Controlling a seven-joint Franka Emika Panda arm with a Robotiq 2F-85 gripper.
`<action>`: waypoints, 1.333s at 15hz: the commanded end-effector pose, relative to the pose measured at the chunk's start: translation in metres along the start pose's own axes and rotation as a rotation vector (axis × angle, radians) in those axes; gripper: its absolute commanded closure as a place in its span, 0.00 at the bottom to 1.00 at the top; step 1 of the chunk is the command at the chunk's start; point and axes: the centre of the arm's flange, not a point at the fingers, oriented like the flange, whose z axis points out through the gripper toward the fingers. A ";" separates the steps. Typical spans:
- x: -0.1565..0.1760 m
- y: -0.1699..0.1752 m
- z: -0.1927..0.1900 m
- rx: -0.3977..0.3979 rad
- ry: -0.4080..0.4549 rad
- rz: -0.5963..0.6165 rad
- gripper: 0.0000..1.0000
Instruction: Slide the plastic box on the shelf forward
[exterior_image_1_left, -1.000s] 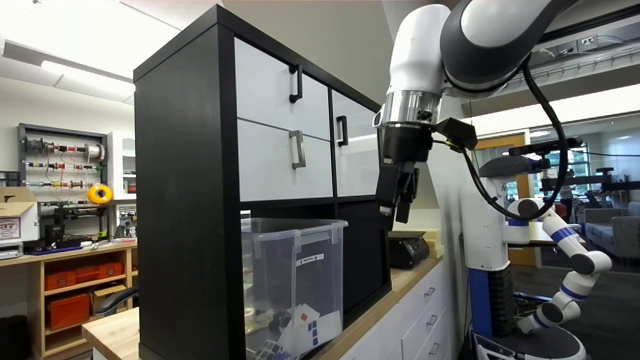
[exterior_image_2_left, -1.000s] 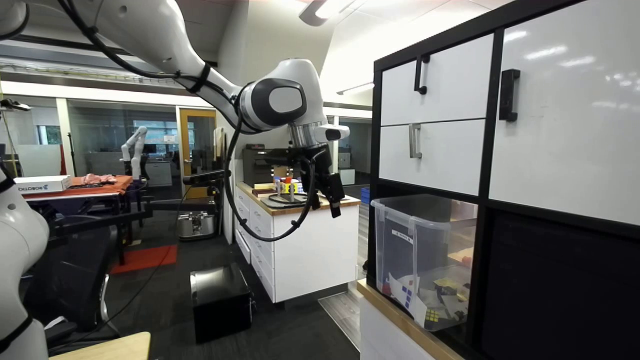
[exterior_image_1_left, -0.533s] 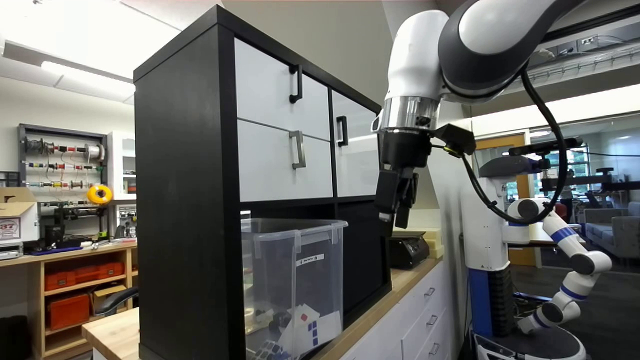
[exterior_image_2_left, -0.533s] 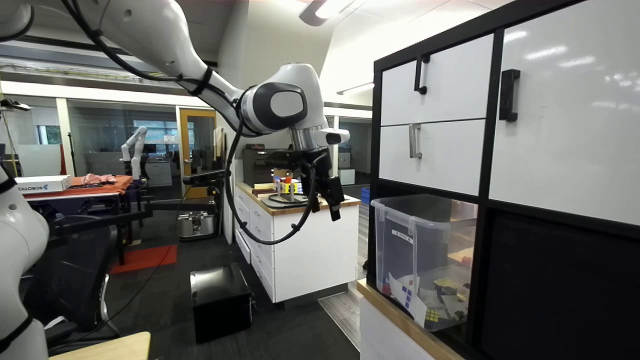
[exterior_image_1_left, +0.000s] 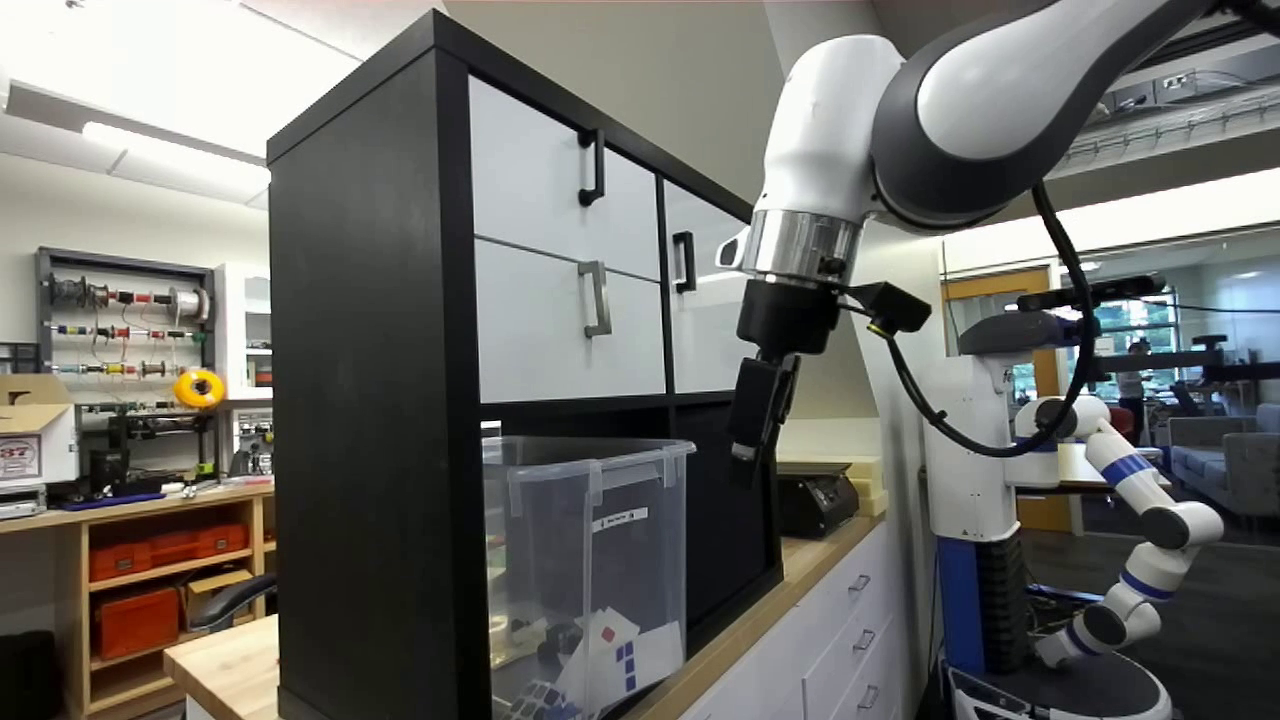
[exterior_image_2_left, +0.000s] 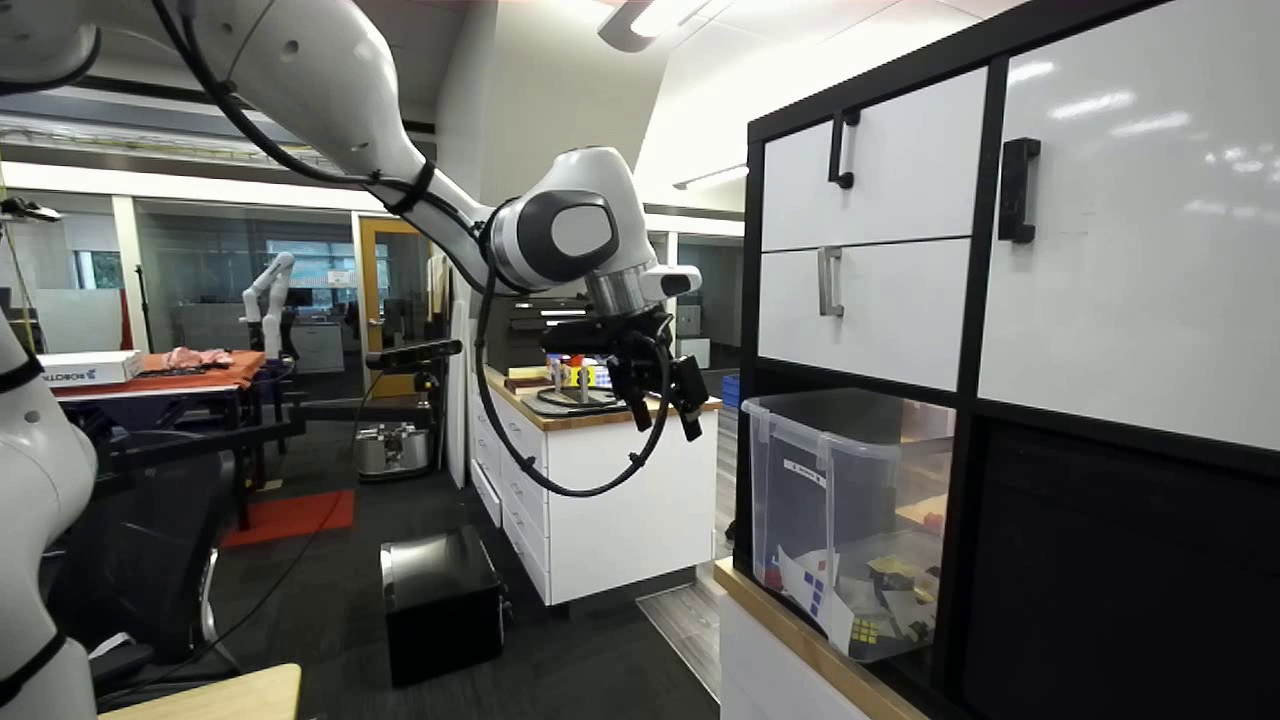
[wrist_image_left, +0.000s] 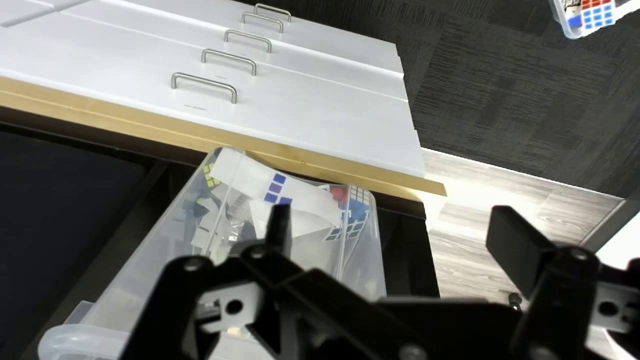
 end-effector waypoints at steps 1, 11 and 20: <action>0.009 0.005 0.010 -0.018 0.052 -0.115 0.00; 0.059 0.040 0.023 -0.053 0.133 -0.264 0.00; 0.099 0.067 0.030 -0.083 0.203 -0.481 0.00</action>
